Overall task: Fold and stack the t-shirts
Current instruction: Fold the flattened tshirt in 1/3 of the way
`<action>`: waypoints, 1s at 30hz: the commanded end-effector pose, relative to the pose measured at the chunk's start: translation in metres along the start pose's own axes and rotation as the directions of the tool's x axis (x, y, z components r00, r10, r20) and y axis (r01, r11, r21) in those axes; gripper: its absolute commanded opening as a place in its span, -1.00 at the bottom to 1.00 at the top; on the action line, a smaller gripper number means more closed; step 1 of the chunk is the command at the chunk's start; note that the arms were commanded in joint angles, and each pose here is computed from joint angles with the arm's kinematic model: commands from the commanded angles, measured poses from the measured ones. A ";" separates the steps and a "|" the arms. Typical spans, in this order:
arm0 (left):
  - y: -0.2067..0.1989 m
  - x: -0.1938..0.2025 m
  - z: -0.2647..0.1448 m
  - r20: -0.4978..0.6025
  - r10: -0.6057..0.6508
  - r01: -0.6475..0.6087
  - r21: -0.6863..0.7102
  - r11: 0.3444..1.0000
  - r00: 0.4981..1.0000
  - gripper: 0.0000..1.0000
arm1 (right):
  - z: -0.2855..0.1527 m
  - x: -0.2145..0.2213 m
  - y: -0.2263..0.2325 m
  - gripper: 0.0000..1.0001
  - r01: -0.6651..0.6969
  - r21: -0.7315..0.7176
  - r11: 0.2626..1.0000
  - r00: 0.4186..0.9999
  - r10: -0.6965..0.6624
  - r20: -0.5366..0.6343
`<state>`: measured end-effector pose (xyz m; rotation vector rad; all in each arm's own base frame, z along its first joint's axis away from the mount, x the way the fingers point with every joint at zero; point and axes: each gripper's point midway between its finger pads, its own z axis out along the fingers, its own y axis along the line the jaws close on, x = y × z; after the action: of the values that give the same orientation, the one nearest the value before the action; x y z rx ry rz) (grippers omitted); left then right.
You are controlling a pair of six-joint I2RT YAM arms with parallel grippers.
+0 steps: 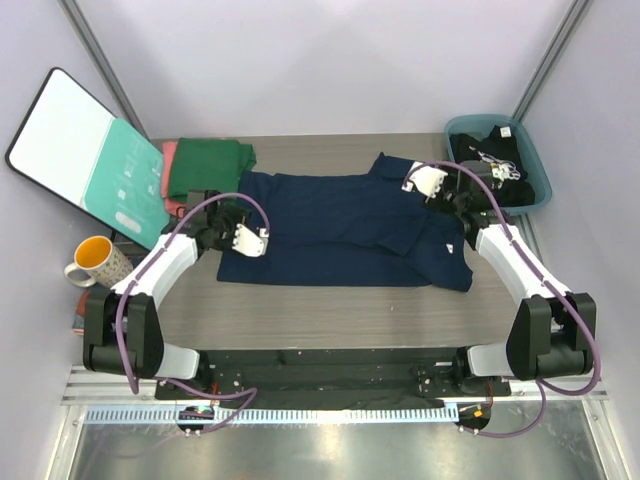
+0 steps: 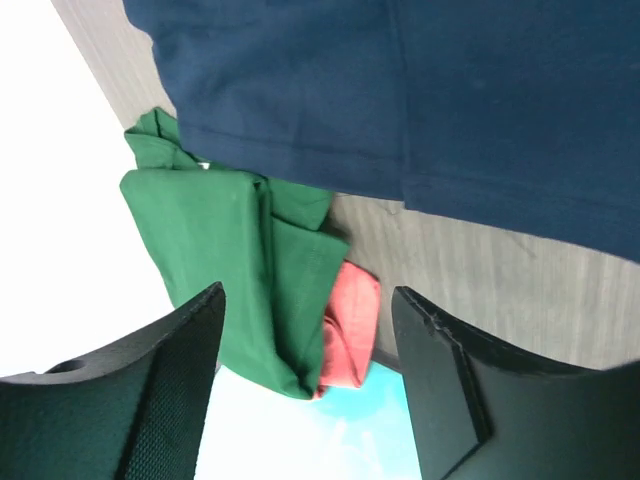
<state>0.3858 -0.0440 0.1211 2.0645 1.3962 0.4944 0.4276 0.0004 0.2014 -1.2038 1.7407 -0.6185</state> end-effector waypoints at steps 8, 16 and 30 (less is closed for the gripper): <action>-0.086 -0.053 -0.037 0.218 0.103 -0.145 0.189 0.971 0.971 0.32 | -0.111 0.011 0.108 0.28 0.023 -0.637 0.770 0.999 -0.039 -0.010; -0.133 -0.071 -0.023 0.332 0.146 -0.238 0.254 0.938 0.932 0.37 | -0.135 0.035 0.187 0.35 0.085 -0.758 0.646 0.994 -0.102 0.024; -0.149 -0.068 -0.013 0.328 0.124 -0.228 0.302 0.926 0.937 0.37 | -0.102 0.064 0.227 0.35 0.031 -0.746 0.665 0.992 -0.111 -0.058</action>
<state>0.2508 -0.0583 0.0393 2.4205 1.2241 0.0177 0.2020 0.0259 0.0509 -1.8769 2.1415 0.1514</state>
